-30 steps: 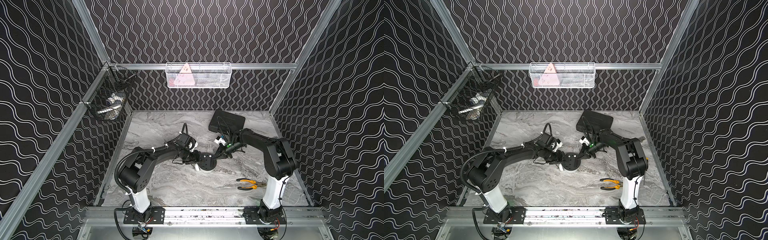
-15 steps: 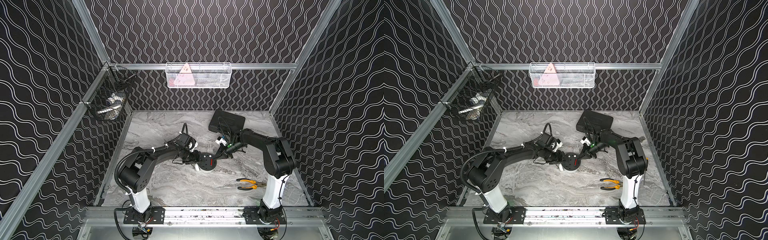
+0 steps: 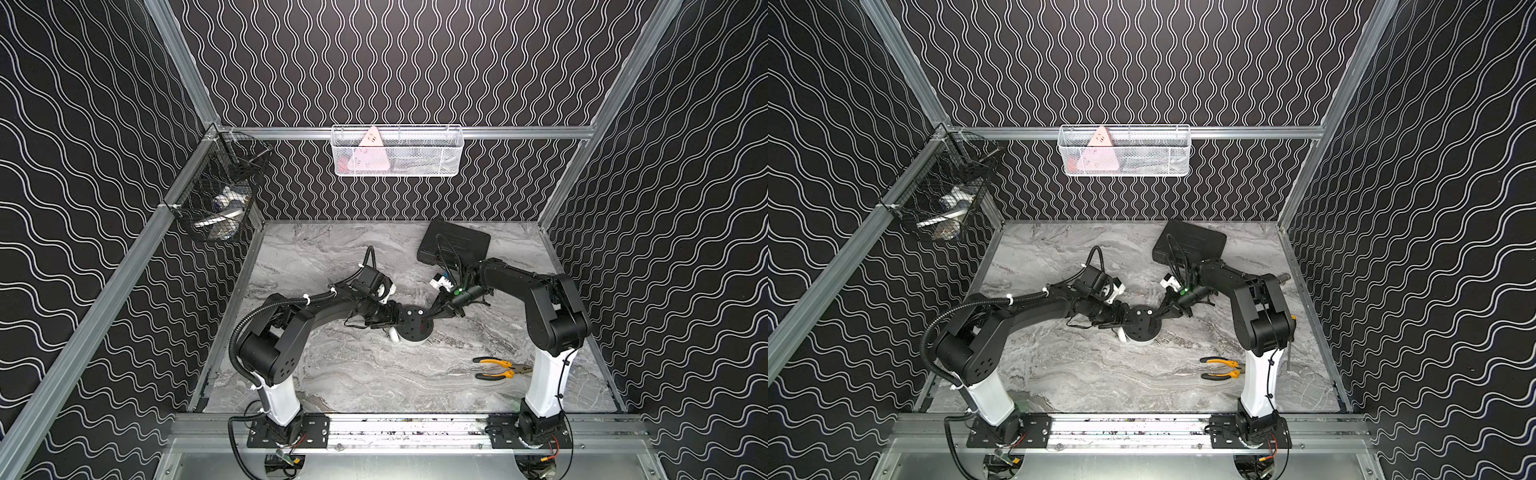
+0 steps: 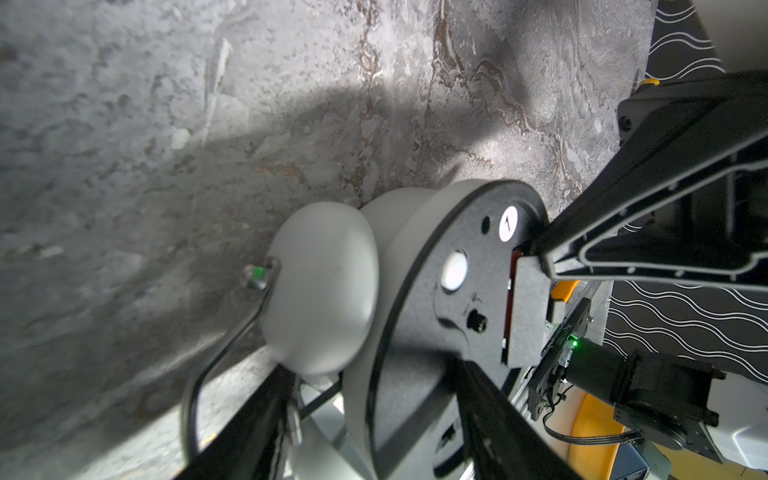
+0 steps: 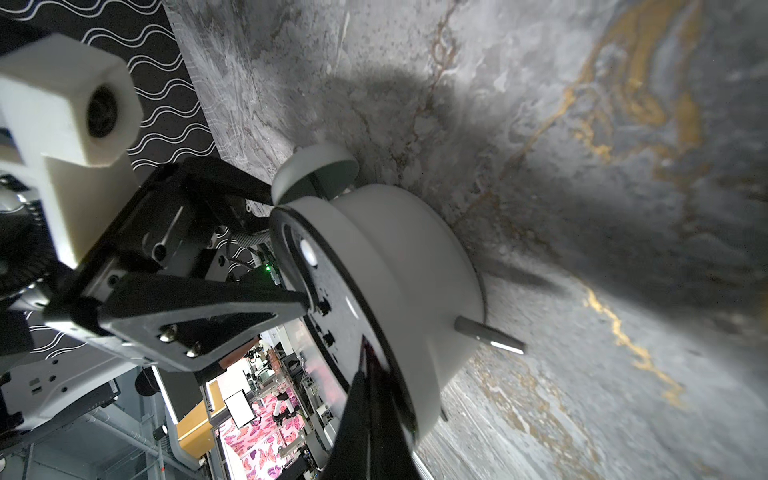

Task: Insert the battery into the alarm
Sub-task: Install the cover on the alarm.

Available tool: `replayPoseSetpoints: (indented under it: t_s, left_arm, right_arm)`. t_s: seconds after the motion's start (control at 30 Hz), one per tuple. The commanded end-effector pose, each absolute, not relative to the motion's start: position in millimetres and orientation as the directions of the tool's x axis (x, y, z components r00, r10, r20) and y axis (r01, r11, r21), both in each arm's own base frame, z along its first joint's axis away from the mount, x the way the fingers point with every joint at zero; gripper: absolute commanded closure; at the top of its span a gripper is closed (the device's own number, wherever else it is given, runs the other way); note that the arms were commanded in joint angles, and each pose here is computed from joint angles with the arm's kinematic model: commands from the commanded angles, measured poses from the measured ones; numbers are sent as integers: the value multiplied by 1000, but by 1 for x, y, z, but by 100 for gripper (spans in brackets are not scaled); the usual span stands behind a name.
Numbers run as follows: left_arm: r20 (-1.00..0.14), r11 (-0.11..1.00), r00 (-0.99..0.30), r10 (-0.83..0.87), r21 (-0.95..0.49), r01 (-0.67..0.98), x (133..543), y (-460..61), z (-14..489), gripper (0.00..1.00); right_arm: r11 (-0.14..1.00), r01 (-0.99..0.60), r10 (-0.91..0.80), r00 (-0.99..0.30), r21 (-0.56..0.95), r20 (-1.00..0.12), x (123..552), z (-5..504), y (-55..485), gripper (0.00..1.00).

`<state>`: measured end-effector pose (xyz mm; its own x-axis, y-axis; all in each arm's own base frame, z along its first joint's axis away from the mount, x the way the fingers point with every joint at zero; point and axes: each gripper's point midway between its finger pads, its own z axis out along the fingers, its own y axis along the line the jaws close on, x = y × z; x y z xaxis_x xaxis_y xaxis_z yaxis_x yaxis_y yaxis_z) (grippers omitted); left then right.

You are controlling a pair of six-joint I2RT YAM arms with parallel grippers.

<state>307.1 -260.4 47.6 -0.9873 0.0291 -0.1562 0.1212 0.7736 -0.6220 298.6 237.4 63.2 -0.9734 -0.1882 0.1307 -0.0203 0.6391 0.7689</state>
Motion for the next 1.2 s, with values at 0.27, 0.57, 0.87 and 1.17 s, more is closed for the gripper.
replayPoseSetpoints:
  t_s: [0.27,0.57,0.87,1.17]
  left_arm:
    - [-106,868,-994,2,-494,54,299,-233,22,36]
    - [-109,868,-994,3,-494,57,299,-233,23,35]
    - [-109,866,-994,3,-497,58,299,-233,24,35]
    - [-107,862,-994,1,-503,55,298,-234,24,36]
  right_arm:
    - [669,-28,-172,-978,743,119,302,56,234,100]
    - [673,-24,-166,-979,739,119,301,58,232,91]
    - [693,-22,-152,-982,720,116,301,62,228,80]
    - [709,-21,-115,-990,705,86,303,74,223,72]
